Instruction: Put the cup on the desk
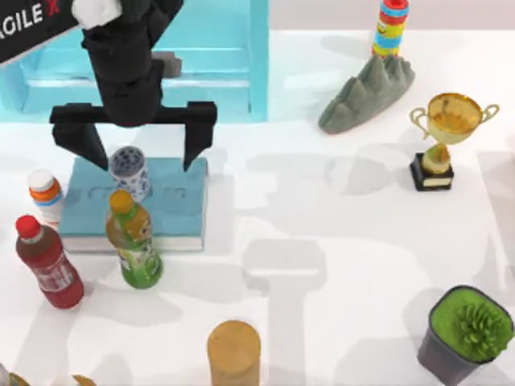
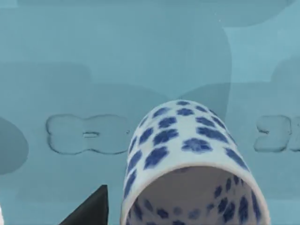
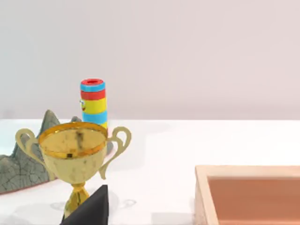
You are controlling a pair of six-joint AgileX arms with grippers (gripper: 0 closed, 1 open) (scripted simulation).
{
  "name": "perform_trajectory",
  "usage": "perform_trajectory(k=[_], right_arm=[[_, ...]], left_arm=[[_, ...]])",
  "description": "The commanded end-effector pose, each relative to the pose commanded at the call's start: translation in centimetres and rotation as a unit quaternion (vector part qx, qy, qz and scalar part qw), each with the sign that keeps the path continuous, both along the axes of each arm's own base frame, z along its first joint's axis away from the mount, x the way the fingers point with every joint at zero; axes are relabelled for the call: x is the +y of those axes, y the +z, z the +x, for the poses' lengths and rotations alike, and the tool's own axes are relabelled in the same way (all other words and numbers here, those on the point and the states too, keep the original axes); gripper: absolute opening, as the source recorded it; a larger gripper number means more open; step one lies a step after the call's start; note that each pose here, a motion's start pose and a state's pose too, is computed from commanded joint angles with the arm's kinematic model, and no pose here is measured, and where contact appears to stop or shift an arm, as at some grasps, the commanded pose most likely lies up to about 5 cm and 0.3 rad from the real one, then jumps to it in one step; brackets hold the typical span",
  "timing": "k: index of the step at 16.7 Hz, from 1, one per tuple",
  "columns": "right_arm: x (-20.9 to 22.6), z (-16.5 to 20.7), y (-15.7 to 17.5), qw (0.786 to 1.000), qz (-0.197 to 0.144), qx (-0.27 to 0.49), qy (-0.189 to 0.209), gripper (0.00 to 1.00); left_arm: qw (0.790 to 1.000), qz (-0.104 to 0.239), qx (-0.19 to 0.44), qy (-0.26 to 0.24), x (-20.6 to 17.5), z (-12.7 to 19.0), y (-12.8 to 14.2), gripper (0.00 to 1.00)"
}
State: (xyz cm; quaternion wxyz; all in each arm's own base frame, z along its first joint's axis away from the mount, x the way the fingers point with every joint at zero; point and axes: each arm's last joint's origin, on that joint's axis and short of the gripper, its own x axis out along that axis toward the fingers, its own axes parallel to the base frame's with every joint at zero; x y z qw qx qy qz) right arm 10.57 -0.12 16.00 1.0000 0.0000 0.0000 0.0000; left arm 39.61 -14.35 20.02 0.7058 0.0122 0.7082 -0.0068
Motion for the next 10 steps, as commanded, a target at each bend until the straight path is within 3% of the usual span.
perform_trajectory(k=[3, 7, 10], right_arm=[[0.0, 0.0, 0.0, 1.0, 0.0, 0.0, 0.0, 1.0], [0.0, 0.0, 0.0, 1.0, 0.0, 0.0, 0.0, 1.0], [0.0, 0.0, 0.0, 1.0, 0.0, 0.0, 0.0, 1.0]], left_arm=[[1.0, 0.0, 0.0, 0.0, 0.1, -0.3, -1.9, 1.0], [1.0, 0.0, 0.0, 0.0, 0.1, -0.3, -2.1, 1.0], [1.0, 0.0, 0.0, 0.0, 0.1, -0.3, -2.1, 0.77]])
